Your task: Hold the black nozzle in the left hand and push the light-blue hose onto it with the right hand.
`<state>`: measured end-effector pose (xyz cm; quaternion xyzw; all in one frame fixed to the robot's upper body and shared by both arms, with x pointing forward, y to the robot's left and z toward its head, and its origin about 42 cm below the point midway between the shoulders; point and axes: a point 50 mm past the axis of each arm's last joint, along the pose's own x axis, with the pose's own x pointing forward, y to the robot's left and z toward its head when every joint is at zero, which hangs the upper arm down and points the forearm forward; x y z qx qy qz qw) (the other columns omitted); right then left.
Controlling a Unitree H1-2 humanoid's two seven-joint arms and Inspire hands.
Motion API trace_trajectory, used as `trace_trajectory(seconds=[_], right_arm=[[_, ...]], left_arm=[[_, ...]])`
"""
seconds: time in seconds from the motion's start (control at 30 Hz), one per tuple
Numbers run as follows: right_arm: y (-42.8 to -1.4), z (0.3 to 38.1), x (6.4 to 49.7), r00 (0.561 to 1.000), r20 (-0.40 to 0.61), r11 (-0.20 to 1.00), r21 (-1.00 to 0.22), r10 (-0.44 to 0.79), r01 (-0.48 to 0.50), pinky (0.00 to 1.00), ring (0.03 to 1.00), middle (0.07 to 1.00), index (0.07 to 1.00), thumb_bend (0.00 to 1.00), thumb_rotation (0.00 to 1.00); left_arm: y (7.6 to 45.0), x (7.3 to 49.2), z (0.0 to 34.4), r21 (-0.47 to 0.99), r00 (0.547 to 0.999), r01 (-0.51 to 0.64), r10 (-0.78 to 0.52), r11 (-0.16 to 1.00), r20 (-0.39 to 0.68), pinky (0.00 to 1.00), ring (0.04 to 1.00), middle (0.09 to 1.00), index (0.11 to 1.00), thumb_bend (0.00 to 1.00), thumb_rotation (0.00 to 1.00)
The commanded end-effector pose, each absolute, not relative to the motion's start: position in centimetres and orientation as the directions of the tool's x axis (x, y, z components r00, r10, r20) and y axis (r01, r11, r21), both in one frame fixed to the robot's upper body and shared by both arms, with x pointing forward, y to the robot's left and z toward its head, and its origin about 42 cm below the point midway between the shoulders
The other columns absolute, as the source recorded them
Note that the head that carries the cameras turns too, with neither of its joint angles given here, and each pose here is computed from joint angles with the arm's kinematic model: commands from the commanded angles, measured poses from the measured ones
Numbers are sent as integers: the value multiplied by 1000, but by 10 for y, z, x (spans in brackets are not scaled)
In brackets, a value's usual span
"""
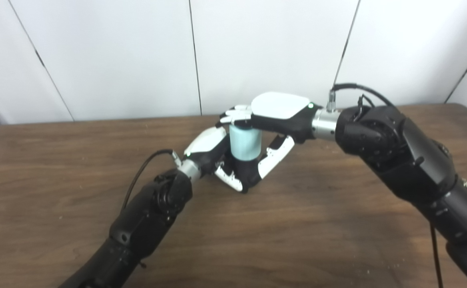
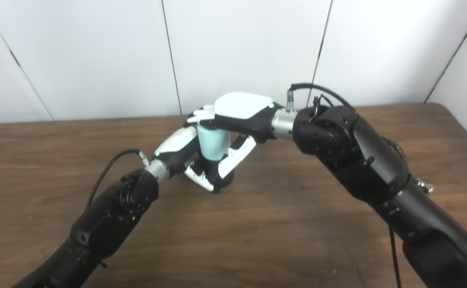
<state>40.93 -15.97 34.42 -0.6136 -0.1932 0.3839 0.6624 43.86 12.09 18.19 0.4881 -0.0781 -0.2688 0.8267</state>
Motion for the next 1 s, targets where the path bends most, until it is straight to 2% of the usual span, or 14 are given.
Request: trace_trajectory(seconds=[0.0, 0.27, 0.47, 0.57, 0.73, 0.83, 0.87, 0.97], right_arm=[[-171, 329, 406, 616, -327, -116, -927, 716, -358, 885, 962, 957, 935, 780, 849], [-177, 327, 390, 603, -263, -71, -944, 754, -323, 857, 935, 923, 895, 768, 837], [-182, 309, 388, 574, -247, -64, -945, 780, -320, 864, 934, 911, 878, 780, 825], [-183, 309, 390, 581, -251, -62, -944, 775, -325, 865, 935, 914, 878, 784, 826], [-185, 315, 394, 595, -229, -43, -950, 771, -310, 869, 942, 921, 886, 776, 815], [-186, 324, 395, 620, -185, 8, -955, 763, -295, 873, 953, 946, 918, 752, 804], [-186, 328, 396, 638, -141, 57, -958, 757, -280, 871, 962, 973, 952, 727, 786], [-187, 336, 396, 707, 43, 251, -948, 706, -194, 856, 977, 998, 995, 644, 558]], left_arm=[[154, 424, 130, 787, 817, 532, -435, 313, -379, 553, 567, 530, 456, 520, 0], [154, 428, 130, 788, 823, 526, -424, 320, -377, 527, 530, 509, 470, 524, 0], [153, 428, 129, 790, 824, 524, -421, 317, -378, 571, 560, 519, 464, 523, 0], [152, 427, 130, 790, 824, 525, -423, 317, -378, 544, 521, 498, 477, 525, 0], [153, 427, 130, 791, 824, 523, -424, 317, -376, 521, 524, 500, 476, 525, 0], [152, 428, 128, 791, 823, 525, -425, 315, -377, 519, 530, 500, 476, 525, 0], [151, 428, 127, 790, 822, 527, -426, 313, -378, 525, 527, 498, 477, 525, 0], [149, 427, 126, 791, 819, 529, -430, 308, -380, 517, 514, 487, 481, 526, 0]])
